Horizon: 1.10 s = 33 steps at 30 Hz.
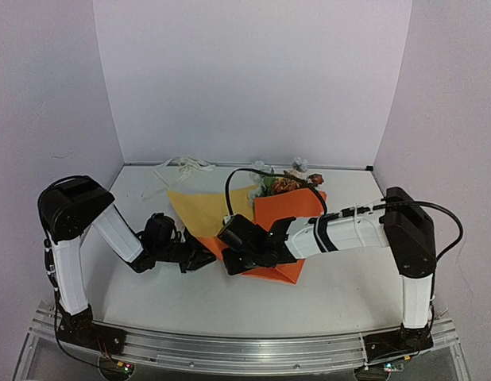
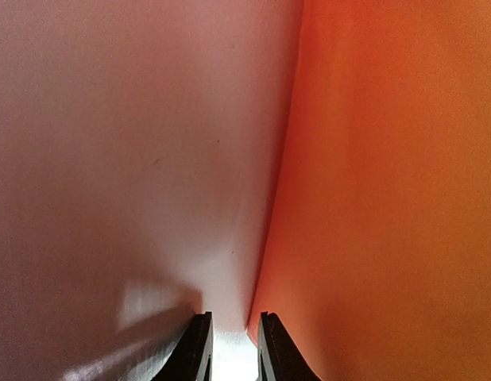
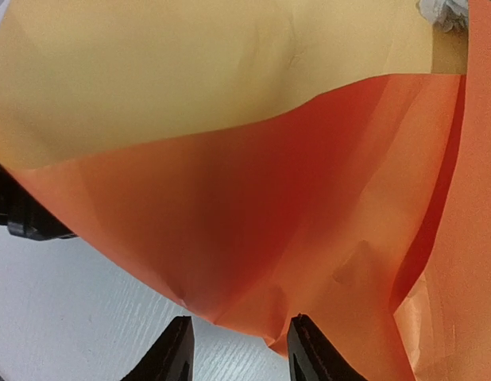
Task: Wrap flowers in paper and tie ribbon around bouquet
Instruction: Fold the 2/3-folded wrapping paper at the center of the board.
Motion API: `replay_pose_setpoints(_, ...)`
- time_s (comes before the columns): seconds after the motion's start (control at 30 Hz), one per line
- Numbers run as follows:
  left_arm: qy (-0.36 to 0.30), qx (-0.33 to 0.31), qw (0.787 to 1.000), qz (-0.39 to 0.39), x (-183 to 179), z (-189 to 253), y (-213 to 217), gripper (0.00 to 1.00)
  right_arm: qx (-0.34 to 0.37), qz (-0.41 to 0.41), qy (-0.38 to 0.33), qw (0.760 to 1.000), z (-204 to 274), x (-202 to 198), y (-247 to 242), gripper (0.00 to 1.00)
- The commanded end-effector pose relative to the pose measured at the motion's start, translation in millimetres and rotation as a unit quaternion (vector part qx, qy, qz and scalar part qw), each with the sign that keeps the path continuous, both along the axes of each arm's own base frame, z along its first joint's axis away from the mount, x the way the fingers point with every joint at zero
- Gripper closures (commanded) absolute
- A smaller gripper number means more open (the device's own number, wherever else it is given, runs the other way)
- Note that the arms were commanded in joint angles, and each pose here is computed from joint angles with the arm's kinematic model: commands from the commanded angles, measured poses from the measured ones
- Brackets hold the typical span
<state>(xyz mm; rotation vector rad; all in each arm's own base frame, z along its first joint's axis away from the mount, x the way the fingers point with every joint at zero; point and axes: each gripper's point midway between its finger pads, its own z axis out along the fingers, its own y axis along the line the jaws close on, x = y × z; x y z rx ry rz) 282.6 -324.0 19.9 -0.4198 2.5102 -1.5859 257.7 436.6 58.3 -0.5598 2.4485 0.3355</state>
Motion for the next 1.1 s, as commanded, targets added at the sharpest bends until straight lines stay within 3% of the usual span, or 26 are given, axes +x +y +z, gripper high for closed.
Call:
replay_pose_setpoints(0.0, 0.004, -0.039, 0.999, 0.021, 2.2, 6.1, 5.2, 0.76, 0.004, -0.013, 0.004, 1.000, -5.7, 9.9, 7.7, 0.57)
replay_pose_setpoints(0.4, -0.007, -0.041, 0.996, 0.080, 12.8, 9.0, 30.4, 0.67, -0.031, -0.018, 0.023, 0.999, -35.3, 9.2, 4.6, 0.61)
replay_pose_setpoints(0.7, -0.022, -0.020, 0.996, 0.084, 22.9, 8.6, 31.6, 0.68, 0.005, -0.020, 0.005, 1.000, 12.8, 10.0, 3.9, 0.63)
replay_pose_setpoints(1.07, -0.029, -0.006, 0.996, 0.084, 29.9, 10.4, 30.1, 0.69, -0.010, -0.040, 0.026, 0.999, -6.3, 6.9, -8.0, 0.92)
